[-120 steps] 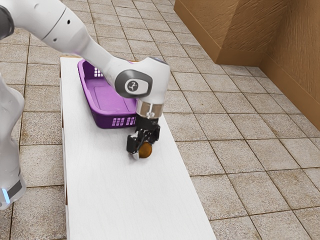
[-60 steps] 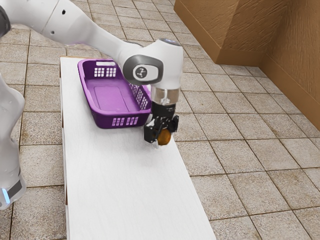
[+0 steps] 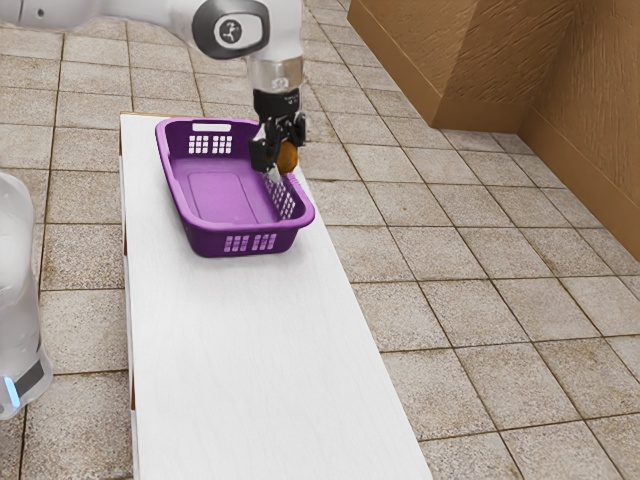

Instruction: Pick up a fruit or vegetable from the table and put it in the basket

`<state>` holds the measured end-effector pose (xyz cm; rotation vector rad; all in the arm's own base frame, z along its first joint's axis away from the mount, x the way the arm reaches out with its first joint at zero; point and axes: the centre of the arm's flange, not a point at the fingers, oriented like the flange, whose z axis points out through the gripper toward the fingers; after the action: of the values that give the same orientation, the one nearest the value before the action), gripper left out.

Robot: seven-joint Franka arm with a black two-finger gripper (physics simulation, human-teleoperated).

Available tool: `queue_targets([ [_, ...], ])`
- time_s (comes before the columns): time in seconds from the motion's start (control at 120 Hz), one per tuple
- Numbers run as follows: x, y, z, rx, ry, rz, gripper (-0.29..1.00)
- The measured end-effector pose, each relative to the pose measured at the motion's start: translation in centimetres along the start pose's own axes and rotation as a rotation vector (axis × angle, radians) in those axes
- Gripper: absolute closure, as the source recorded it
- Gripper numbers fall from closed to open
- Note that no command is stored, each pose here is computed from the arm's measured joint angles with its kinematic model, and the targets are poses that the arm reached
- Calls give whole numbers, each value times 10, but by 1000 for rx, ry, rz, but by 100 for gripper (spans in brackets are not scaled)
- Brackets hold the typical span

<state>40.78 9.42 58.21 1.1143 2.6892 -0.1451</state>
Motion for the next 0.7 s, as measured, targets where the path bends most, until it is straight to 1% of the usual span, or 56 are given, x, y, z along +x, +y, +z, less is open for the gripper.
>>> queue_targets([
  [0.208, 55, -3, -13, 23, 11, -96, 68],
  [0.4, 78, 12, 9, 88, 48, -152, 69],
  [0.483, 82, 15, 13, 100, 54, -159, 69],
  [0.5, 82, 16, 13, 101, 55, -158, 68],
  [0.567, 82, 16, 13, 106, 50, -157, 55],
  [0.625, 82, 15, 13, 105, 47, -154, 49],
  [0.7, 82, 15, 11, 102, 45, -151, 31],
])
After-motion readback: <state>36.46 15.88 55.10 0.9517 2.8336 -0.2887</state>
